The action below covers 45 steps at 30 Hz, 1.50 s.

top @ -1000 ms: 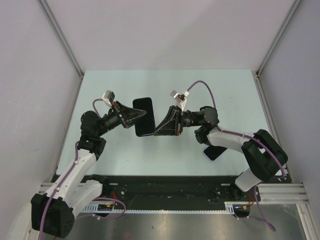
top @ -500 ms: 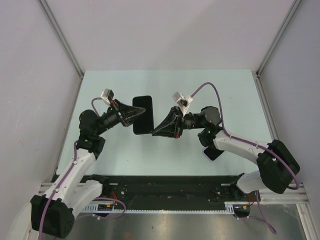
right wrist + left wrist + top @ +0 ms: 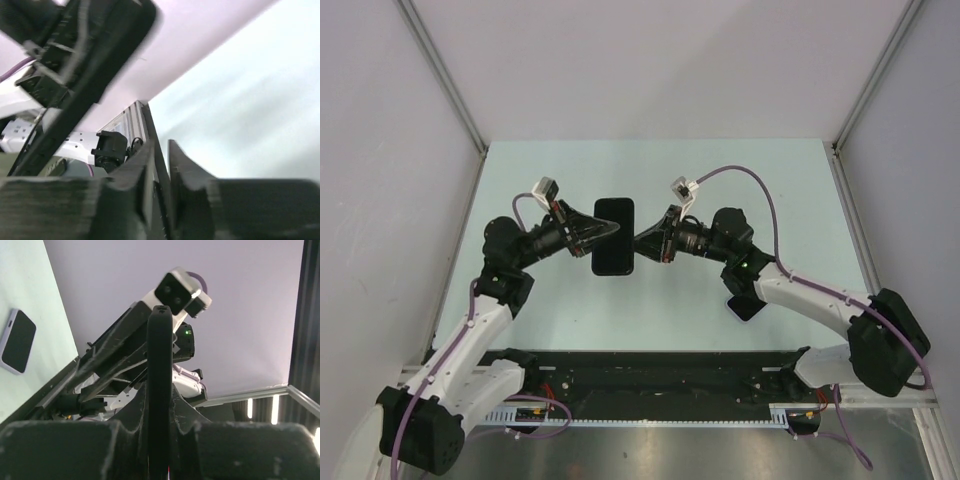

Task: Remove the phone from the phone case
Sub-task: Remove the phone case from the phone.

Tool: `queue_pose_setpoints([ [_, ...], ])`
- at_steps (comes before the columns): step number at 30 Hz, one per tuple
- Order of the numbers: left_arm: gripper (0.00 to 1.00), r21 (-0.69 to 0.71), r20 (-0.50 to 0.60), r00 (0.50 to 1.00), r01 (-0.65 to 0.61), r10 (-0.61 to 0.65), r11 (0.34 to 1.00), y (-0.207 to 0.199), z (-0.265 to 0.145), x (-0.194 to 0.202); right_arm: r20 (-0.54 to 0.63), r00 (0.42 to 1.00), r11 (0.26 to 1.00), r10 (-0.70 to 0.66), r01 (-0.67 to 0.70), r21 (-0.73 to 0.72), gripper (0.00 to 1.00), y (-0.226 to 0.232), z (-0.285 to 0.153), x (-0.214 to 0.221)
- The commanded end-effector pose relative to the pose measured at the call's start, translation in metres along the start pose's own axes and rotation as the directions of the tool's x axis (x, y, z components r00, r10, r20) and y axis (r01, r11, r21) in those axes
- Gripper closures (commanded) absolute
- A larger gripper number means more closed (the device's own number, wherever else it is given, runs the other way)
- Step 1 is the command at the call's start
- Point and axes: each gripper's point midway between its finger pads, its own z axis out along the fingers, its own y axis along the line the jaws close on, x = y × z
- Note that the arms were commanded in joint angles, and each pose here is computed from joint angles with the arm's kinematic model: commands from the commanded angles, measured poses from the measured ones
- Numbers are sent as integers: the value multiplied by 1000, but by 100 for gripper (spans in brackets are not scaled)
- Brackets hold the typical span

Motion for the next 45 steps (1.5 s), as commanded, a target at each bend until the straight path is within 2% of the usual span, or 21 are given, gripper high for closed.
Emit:
queue_pose_setpoints([
  [1, 100, 92, -18, 974, -222, 224, 971, -34, 4, 1, 20, 992, 953, 128, -129, 273, 71, -18, -21, -1],
  [4, 100, 101, -82, 948, -301, 309, 948, -24, 10, 3, 36, 987, 898, 155, -156, 411, 64, -21, -44, 2],
  [6, 100, 106, -127, 921, -355, 367, 929, -17, 10, 7, 129, 980, 835, 150, -196, 514, 62, -30, -70, -16],
  [8, 100, 105, -158, 891, -414, 427, 904, -7, 10, 8, 198, 965, 826, 173, -251, 505, 60, -25, -82, -33],
  [9, 100, 68, -179, 894, -405, 411, 912, 2, 10, 8, 246, 956, 829, 158, -264, 493, 60, -19, -92, -50],
  [10, 100, 60, -179, 862, -472, 474, 880, 7, 10, 7, 266, 952, 834, 152, -268, 482, 19, -15, -94, -56],
  [11, 100, 7, -193, 872, -458, 450, 889, 16, 7, 7, 295, 946, 821, 138, -276, 500, 15, -16, -98, -63],
  [13, 100, -15, -187, 839, -522, 511, 853, 18, 7, 3, 322, 941, 770, 104, -281, 572, 14, -21, -104, -71],
  [16, 100, -54, -196, 833, -537, 518, 842, 22, 4, 3, 276, 960, 702, 53, -232, 673, 13, -29, -97, -66],
  [23, 100, -98, -202, 829, -547, 521, 832, 26, -1, 3, 194, 981, 637, 7, -154, 755, 14, -36, -68, -59],
  [28, 100, -96, -210, 818, -563, 536, 821, 22, -2, 3, 177, 983, 596, -41, -118, 794, 15, -44, -66, -64],
  [32, 100, -89, -216, 817, -562, 535, 823, 20, -1, 4, 112, 992, 579, -52, -61, 813, 15, -50, -60, -62],
  [37, 100, -83, -217, 818, -560, 533, 825, 18, -2, 5, 101, 995, 640, -18, -66, 765, 15, -45, -45, -61],
  [39, 100, -74, -224, 817, -558, 532, 826, 17, -3, 8, 155, 988, 680, 28, -132, 721, 15, -46, -43, -70],
  [40, 100, -64, -226, 813, -563, 537, 824, 15, -3, 9, 132, 987, 748, 92, -156, 645, 16, -35, -38, -60],
  [41, 100, -57, -231, 813, -560, 535, 826, 16, -3, 10, 199, 972, 797, 125, -218, 564, 18, -27, -32, -75],
  [42, 100, -28, -261, 821, -533, 508, 846, 14, -5, 18, 209, 966, 829, 155, -242, 503, 21, -21, -32, -78],
  [43, 100, 39, -257, 804, -545, 535, 838, 4, -3, 20, 195, 960, 861, 199, -266, 434, 24, -20, -37, -76],
  [44, 100, 58, -268, 813, -523, 518, 851, 9, -4, 23, 221, 954, 892, 202, -272, 361, 26, -12, -36, -88],
  [45, 100, 70, -278, 828, -488, 487, 870, 8, -4, 26, 181, 951, 912, 252, -295, 284, 28, 1, -35, -84],
])
